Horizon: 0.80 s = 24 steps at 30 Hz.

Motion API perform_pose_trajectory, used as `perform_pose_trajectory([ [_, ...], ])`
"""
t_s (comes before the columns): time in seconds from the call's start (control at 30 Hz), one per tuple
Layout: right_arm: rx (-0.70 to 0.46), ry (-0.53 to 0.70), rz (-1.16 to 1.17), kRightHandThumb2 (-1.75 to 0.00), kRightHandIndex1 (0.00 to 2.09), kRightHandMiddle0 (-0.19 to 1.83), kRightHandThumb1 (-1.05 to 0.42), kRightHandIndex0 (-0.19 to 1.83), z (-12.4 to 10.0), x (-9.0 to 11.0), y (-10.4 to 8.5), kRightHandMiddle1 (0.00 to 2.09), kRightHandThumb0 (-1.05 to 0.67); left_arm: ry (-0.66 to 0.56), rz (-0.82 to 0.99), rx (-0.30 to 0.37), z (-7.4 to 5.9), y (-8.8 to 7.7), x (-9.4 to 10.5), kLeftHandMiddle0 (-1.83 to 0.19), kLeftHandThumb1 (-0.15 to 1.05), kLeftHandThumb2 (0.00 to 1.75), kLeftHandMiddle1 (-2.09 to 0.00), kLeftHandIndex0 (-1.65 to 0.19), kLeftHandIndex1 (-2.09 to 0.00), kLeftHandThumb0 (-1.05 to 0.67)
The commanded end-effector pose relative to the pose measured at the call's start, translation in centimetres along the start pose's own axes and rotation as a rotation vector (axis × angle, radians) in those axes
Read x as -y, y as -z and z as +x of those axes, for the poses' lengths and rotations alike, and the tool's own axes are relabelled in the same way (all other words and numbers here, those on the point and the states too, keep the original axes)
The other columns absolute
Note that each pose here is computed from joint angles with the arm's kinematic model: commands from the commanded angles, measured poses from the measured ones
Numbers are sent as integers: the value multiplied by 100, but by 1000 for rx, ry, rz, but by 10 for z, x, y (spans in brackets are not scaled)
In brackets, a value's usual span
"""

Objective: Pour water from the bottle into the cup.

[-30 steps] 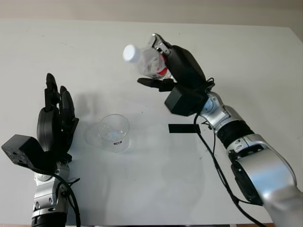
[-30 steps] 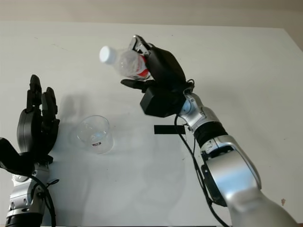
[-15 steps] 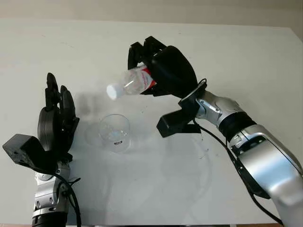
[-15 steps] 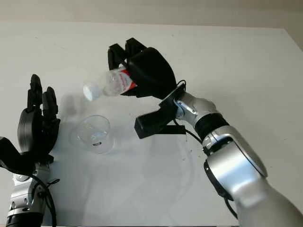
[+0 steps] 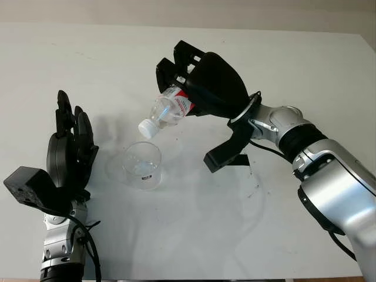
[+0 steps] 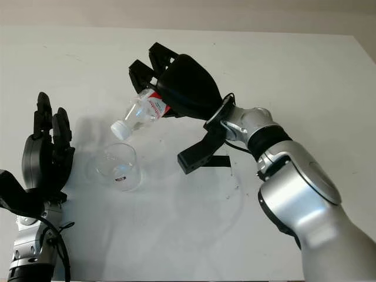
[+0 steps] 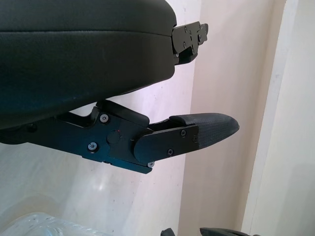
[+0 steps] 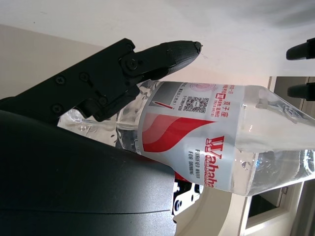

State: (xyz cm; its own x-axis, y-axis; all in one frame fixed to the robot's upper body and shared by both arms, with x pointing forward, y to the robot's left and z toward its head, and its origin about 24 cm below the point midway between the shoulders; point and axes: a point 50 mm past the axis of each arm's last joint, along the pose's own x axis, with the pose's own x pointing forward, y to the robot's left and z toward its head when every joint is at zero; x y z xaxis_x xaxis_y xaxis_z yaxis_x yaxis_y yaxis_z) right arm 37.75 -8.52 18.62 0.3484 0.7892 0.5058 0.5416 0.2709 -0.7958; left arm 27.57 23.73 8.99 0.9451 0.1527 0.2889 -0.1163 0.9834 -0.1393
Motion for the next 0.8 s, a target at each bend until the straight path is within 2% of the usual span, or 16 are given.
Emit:
perform_pose_trajectory([
  [0.0,21,39,-40,-40,209,75,-105,108,9,12,7,209,-51,2,-3,1,0,1,2,18,105,56,-5,19,-1,-73],
  [0.3,92,61,-82,-41,209,77,-105,109,11,17,6,209,-52,-1,-16,1,1,1,3,18,105,54,-5,19,-1,-72],
  [0.47,179,90,-119,-35,209,74,-105,109,13,19,3,209,-52,6,-12,6,1,1,2,18,105,56,-5,19,0,-70],
  [0.77,278,144,-156,-37,209,80,-105,118,15,22,-1,209,-53,4,7,12,4,-1,2,19,105,56,-5,19,0,-72],
])
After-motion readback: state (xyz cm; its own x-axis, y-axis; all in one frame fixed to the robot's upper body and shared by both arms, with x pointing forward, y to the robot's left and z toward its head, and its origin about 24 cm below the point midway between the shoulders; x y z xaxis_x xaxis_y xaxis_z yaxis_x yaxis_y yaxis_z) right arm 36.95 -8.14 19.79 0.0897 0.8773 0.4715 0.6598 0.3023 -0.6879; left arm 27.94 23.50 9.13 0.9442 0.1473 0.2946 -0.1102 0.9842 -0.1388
